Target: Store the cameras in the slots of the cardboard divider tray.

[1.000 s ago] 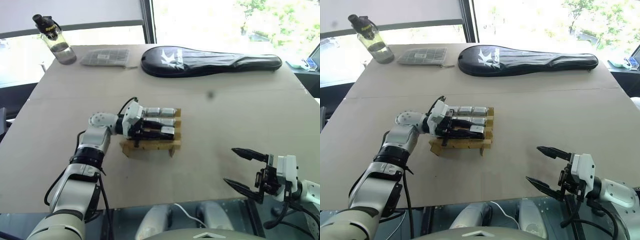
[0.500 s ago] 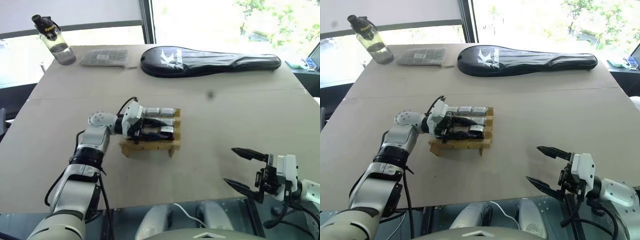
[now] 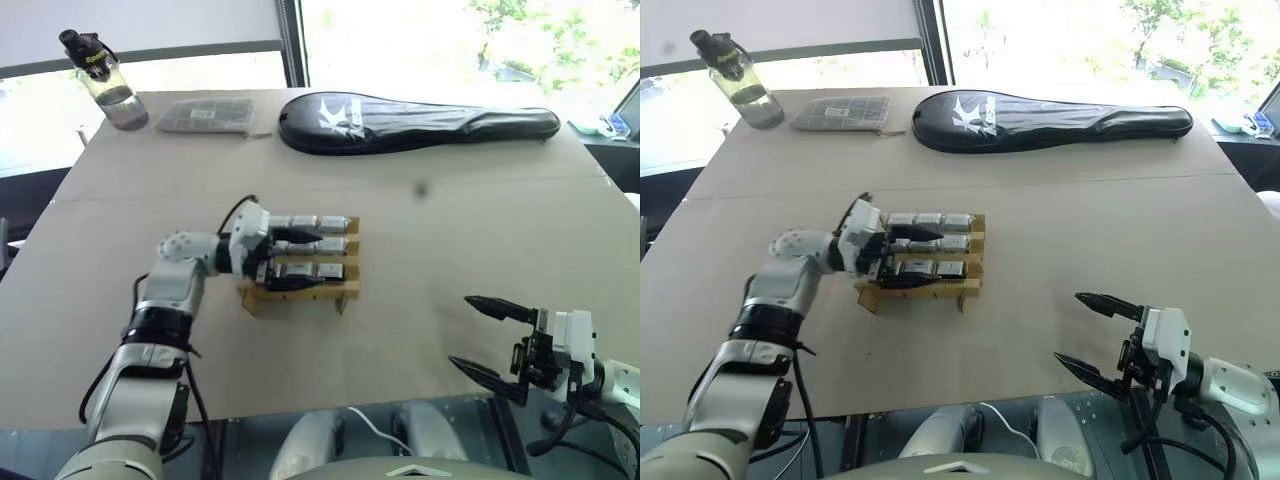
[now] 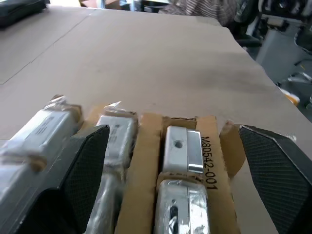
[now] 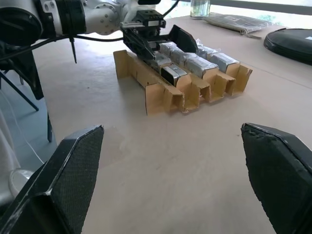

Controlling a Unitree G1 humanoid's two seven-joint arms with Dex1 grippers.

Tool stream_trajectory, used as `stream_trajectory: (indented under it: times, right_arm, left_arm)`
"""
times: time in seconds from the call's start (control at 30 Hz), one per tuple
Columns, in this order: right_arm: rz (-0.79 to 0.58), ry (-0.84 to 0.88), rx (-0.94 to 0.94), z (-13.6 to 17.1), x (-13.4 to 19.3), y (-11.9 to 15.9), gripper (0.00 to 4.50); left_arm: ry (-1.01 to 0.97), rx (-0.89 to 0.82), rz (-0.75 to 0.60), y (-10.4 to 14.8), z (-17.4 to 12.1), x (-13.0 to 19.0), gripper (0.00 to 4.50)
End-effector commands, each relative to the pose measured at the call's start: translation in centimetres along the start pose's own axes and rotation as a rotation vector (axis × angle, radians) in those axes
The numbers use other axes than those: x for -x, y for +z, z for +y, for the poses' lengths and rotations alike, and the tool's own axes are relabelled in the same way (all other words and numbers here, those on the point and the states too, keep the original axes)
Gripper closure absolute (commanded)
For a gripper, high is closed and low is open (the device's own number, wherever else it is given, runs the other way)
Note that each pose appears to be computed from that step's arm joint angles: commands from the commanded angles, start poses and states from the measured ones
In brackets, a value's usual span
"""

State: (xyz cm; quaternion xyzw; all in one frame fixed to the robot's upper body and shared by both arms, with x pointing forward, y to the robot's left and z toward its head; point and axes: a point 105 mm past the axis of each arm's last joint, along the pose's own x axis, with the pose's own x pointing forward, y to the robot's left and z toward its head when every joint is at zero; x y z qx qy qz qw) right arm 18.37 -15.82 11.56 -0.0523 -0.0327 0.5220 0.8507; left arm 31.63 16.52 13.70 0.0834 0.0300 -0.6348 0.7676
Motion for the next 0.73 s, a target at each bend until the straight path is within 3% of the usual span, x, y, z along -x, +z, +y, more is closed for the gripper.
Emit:
stream_trajectory:
  times: [0.03, 0.17, 0.4, 0.57, 0.73]
  right_arm:
    - [0.017, -0.067, 0.021, -1.0, 1.0, -0.2, 0.00]
    - [0.071, -0.146, 0.007, -2.4, 2.5, -1.6, 0.00]
    - [0.117, -0.239, -0.034, -3.6, 4.8, -2.9, 0.00]
    - [0.157, -0.253, -0.026, -3.5, 6.8, -4.2, 0.00]
    - [0.157, -0.272, -0.008, -4.2, 7.3, -4.4, 0.00]
  left_arm:
    - [0.145, -0.013, -0.041, 2.3, 0.3, 1.4, 0.08]
    - [0.279, 0.064, 0.004, 1.0, -1.7, 3.0, 0.08]
    - [0.516, 0.168, 0.122, -3.5, -5.3, 8.4, 0.08]
    - [0.616, 0.140, 0.191, -6.1, -6.7, 11.7, 0.08]
    - [0.623, 0.100, 0.208, -7.5, -7.3, 12.3, 0.08]
